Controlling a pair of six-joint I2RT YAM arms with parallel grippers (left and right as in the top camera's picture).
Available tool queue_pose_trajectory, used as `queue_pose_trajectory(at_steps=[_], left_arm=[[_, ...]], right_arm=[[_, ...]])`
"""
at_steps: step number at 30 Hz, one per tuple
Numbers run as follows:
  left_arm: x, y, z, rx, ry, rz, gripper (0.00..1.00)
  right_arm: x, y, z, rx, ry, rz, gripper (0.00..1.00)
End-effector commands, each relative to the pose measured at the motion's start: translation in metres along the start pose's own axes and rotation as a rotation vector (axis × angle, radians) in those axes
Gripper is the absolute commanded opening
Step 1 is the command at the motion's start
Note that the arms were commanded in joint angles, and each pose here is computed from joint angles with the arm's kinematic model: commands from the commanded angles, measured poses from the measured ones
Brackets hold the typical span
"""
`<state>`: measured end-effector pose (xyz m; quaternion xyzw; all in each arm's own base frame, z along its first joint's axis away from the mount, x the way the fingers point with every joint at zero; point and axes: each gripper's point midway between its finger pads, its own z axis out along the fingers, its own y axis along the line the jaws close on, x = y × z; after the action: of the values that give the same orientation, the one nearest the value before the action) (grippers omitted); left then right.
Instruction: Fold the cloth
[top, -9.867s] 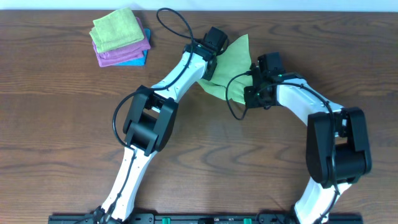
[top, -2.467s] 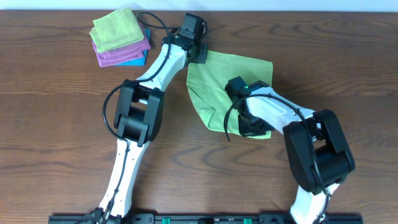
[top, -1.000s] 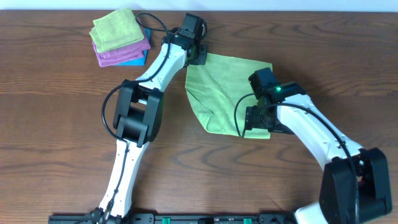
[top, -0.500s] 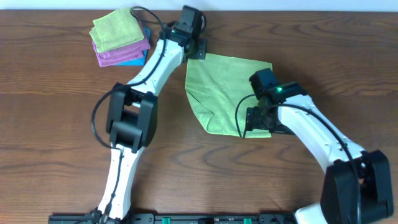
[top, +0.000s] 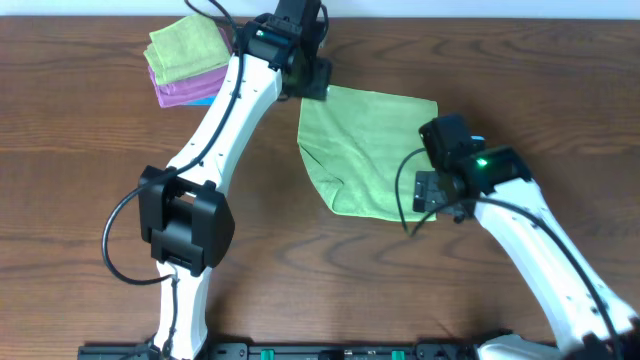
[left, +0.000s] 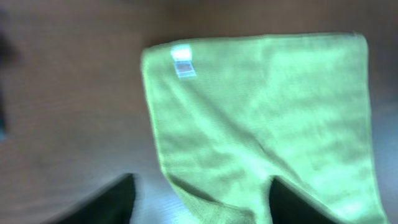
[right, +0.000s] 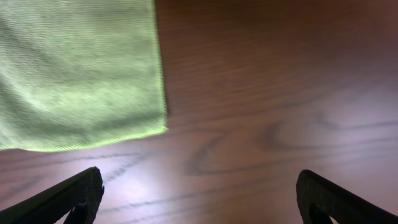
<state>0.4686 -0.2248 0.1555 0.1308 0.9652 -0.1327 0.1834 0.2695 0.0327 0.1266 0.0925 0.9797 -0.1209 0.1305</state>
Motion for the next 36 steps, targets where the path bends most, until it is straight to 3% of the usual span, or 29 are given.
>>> queue_pose_trajectory(at_steps=[1,3,10,15,17,23,25,27,29,31,36], left_arm=[[0.011,-0.031,-0.004,0.193,0.052,0.032,0.87],[0.013,-0.055,-0.010,0.336,0.062,0.033,0.96],[0.021,-0.079,-0.021,0.484,0.104,0.023,0.95],[0.048,-0.070,-0.016,0.370,0.207,0.000,1.00],[0.059,-0.069,-0.016,0.279,0.233,0.029,0.91],[0.078,-0.098,-0.023,0.059,0.208,0.178,0.89],[0.095,-0.101,-0.019,-0.040,0.237,0.230,0.78],[0.109,-0.095,-0.015,-0.124,0.270,0.233,0.58],[0.124,-0.084,-0.011,-0.189,0.317,0.231,0.35],[0.137,-0.070,-0.008,-0.254,0.361,0.207,0.06],[0.151,-0.043,0.001,-0.402,0.376,0.146,0.06]], right_arm=[[-0.006,-0.024,-0.017,0.045,-0.073,0.046,0.99],[-0.006,-0.034,-0.030,0.017,-0.109,0.088,0.99],[0.007,-0.063,-0.076,-0.045,-0.246,0.164,0.99],[0.029,-0.077,-0.099,-0.091,-0.300,0.186,0.99],[0.037,-0.084,-0.107,-0.106,-0.331,0.198,0.99],[0.052,-0.096,-0.122,-0.134,-0.393,0.222,0.99],[0.055,-0.099,-0.125,-0.142,-0.410,0.229,0.99],[0.056,-0.100,-0.127,-0.148,-0.421,0.233,0.99],[0.056,-0.100,-0.128,-0.152,-0.429,0.236,0.99],[0.056,-0.100,-0.129,-0.154,-0.432,0.238,0.99],[0.054,-0.100,-0.130,-0.158,-0.442,0.242,0.99]])
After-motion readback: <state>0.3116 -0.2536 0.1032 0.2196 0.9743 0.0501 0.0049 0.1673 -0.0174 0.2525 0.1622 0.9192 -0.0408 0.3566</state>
